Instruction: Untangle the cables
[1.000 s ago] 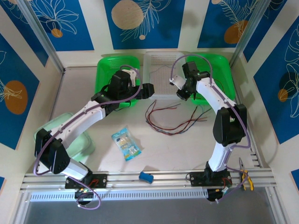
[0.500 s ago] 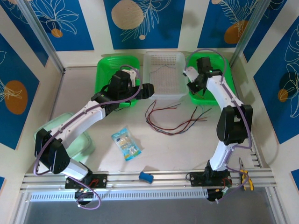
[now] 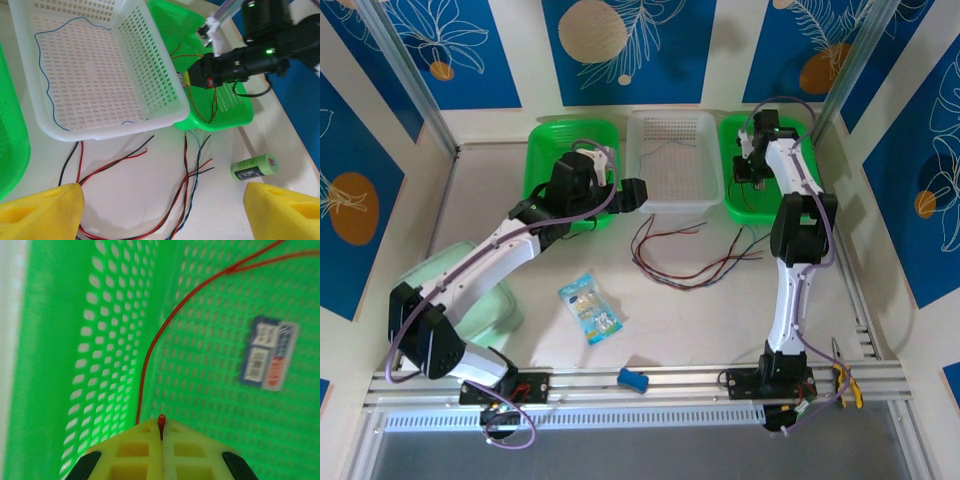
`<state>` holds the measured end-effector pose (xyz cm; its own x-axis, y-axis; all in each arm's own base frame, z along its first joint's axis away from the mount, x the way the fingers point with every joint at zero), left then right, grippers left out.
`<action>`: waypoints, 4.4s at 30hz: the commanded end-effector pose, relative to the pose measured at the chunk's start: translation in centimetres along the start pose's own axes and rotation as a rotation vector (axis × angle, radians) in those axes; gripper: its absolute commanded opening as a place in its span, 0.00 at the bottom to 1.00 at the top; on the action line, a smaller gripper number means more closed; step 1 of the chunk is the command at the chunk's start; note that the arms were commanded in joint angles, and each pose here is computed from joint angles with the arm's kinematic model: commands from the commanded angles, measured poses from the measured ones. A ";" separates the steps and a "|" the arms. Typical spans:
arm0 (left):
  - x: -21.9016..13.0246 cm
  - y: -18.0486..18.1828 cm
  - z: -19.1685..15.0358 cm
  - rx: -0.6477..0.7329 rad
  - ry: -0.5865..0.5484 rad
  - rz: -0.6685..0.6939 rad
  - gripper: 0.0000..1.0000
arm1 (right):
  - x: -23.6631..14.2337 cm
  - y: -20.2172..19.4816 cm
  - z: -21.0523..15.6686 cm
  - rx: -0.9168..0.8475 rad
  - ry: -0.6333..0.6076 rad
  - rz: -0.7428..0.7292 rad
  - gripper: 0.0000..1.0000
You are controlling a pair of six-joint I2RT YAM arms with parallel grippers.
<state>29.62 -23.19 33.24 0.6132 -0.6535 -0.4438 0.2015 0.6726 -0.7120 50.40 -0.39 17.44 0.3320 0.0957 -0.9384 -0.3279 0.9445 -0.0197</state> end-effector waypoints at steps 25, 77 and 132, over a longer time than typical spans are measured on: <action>-3.1 2.6 -1.9 0.014 0.003 0.118 0.84 | -14.6 2.0 -2.7 0.305 -0.221 0.057 0.52; -1.7 6.8 -9.1 0.029 0.166 0.247 0.83 | -1.3 9.6 -19.3 0.639 0.111 0.025 0.24; -2.5 -1.7 -1.8 0.004 0.133 -0.113 0.83 | -28.0 17.6 -18.6 0.021 -0.784 0.362 0.00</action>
<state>25.95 -22.98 32.67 0.4917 -0.7237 -0.4843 0.2339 0.6455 -0.7270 19.35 6.94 34.20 0.7197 0.4951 -0.4868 -0.3786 0.8675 0.3226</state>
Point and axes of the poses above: each hand's point on the last joint's axis, 136 mm out from that joint toward the fingers, its own x axis out along the fingers, its own y axis along the line the jaws close on, z = x × y, the point moved 9 cm from there along -x, back along the fingers, and after that the axes turned 14 degrees about -x, right-handed, at the moved point
